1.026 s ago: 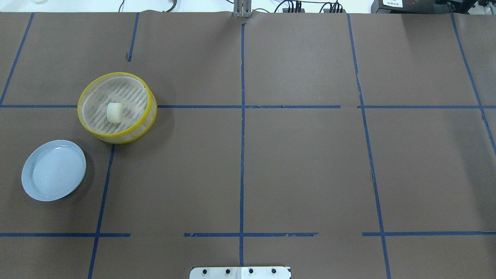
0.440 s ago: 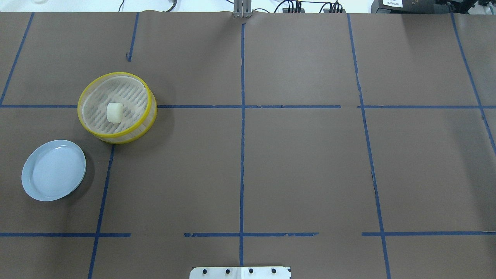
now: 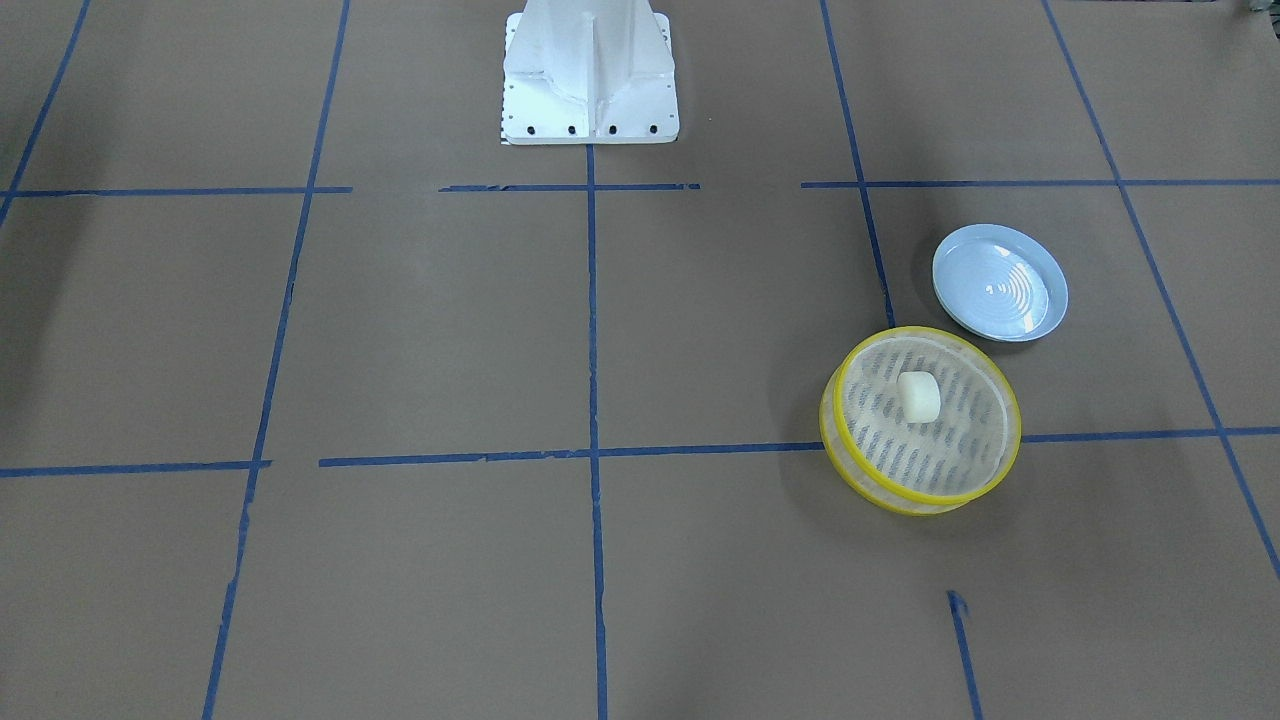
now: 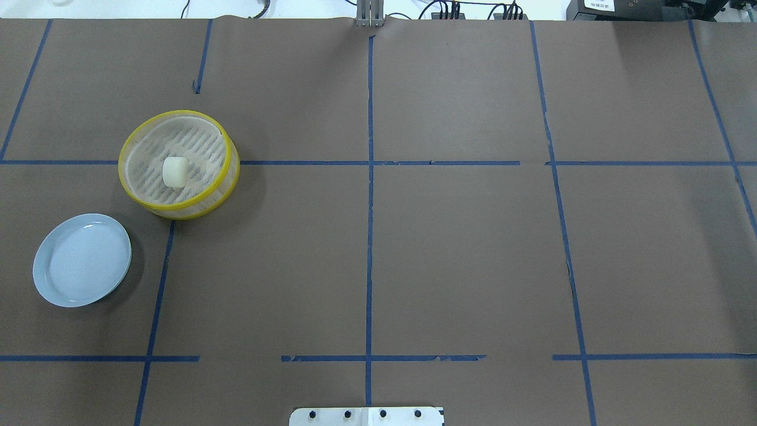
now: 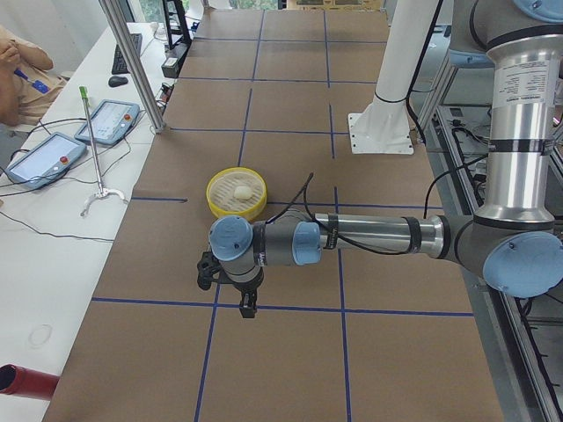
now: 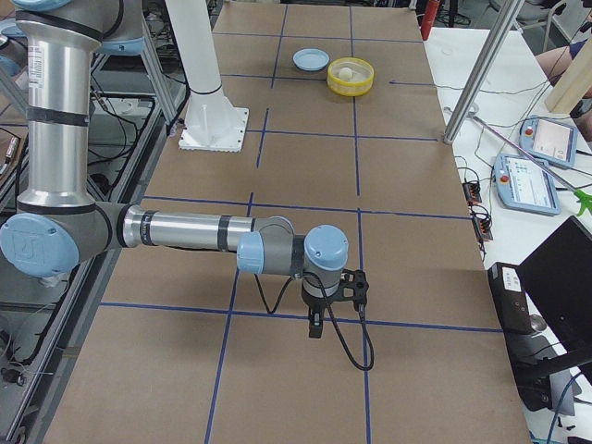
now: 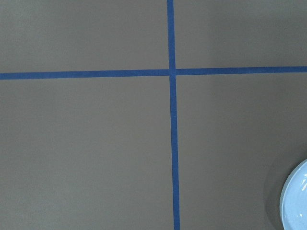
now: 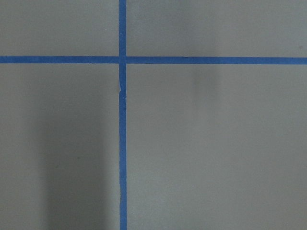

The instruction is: Place bun in steamer

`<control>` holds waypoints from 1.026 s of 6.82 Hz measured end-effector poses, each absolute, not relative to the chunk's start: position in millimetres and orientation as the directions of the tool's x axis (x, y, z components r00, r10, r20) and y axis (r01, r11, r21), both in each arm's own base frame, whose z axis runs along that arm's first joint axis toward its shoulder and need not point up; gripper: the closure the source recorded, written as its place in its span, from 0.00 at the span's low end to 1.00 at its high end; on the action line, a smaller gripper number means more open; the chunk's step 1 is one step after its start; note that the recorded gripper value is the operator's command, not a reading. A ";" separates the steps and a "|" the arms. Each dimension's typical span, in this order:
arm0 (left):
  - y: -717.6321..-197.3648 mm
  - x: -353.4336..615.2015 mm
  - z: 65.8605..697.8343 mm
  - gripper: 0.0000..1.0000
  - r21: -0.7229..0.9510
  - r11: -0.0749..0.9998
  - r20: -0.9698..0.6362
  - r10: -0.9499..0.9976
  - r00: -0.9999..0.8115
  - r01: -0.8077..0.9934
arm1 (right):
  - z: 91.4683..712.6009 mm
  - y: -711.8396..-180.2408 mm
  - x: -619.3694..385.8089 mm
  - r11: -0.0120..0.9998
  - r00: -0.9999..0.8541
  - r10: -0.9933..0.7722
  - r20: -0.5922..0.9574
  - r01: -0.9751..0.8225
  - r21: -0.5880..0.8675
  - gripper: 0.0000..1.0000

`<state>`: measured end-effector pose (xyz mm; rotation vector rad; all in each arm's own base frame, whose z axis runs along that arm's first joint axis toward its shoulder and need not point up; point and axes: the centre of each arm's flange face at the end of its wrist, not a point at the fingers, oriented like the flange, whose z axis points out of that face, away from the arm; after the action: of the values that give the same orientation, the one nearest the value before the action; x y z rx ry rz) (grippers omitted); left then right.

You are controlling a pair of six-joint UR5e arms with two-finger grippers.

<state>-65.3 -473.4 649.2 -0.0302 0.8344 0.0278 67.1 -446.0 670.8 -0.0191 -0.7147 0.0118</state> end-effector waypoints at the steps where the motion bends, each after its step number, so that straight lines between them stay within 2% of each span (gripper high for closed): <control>1: -474.6 -69.8 648.4 0.00 -0.013 0.999 -0.726 0.013 0.688 -0.032 | 670.8 -445.9 67.2 1.000 0.755 0.017 0.655 -0.004 -0.022 0.00; 7: -477.6 -81.4 642.2 0.00 0.003 1.000 -0.712 0.010 0.702 -0.011 | 670.8 -445.9 67.1 1.000 0.755 0.017 0.655 -0.004 -0.022 0.00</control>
<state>-81.4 -477.6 642.2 -0.0019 0.7919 0.0119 67.1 -445.9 670.8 -0.0191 -0.7146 0.0118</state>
